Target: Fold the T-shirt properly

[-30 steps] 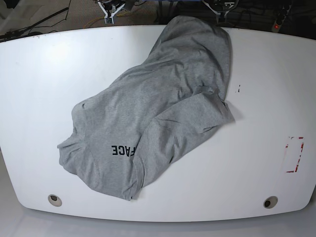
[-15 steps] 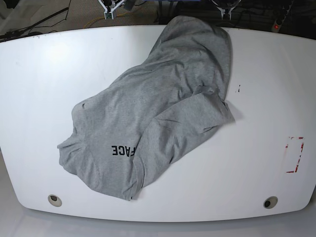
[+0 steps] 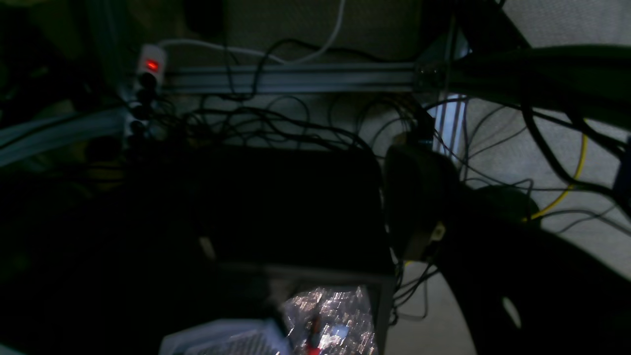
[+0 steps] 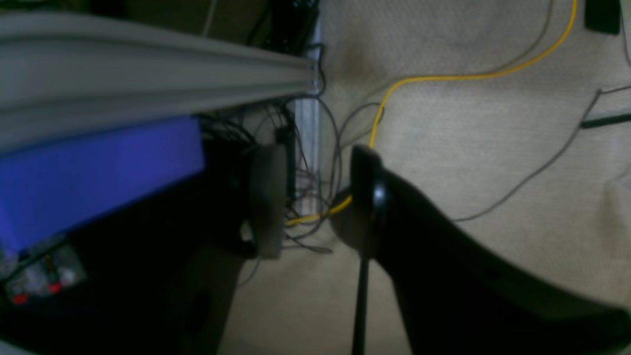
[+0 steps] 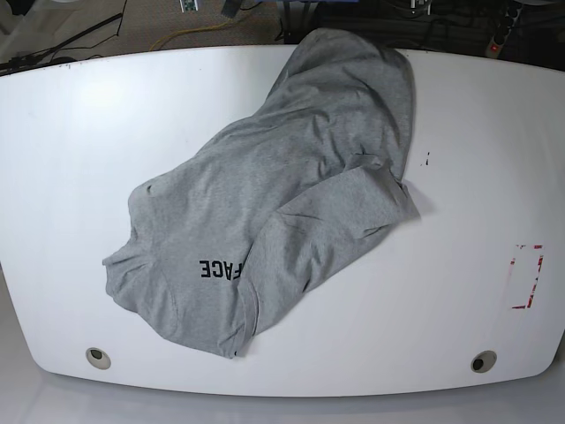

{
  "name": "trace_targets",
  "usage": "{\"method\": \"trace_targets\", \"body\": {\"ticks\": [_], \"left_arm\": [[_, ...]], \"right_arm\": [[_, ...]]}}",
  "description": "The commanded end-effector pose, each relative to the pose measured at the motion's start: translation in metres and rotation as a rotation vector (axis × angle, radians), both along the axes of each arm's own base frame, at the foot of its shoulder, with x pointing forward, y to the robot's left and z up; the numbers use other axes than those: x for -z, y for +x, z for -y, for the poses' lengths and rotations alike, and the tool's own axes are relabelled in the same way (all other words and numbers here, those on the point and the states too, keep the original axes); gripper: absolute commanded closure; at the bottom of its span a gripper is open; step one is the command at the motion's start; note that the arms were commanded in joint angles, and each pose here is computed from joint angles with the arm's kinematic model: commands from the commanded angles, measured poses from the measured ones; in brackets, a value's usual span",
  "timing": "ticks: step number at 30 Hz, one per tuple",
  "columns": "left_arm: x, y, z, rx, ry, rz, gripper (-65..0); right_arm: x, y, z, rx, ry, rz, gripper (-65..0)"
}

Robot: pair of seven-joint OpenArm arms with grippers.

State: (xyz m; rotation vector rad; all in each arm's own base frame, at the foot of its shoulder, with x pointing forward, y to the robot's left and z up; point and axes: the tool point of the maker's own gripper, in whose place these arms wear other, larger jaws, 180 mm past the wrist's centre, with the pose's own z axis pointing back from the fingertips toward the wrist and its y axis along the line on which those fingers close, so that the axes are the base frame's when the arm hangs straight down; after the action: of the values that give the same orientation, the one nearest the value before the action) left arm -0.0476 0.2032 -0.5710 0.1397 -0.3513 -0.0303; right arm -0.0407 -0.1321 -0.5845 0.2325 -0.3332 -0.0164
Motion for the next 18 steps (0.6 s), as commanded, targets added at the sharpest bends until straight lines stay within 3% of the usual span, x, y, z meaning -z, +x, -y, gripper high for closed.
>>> {"method": "trace_targets", "body": {"ticks": [1,18], "left_arm": [[-0.029,-0.009,-0.002,0.029,0.013,0.044,-41.0],[-0.182,0.038,0.003,0.211,0.031,0.316,-41.0]], "right_arm": [[-0.021,-0.005,-0.002,-0.005,0.006,0.048,-20.3],[-0.160,0.000,-0.023,0.058,0.080,0.215,-20.3]]}}
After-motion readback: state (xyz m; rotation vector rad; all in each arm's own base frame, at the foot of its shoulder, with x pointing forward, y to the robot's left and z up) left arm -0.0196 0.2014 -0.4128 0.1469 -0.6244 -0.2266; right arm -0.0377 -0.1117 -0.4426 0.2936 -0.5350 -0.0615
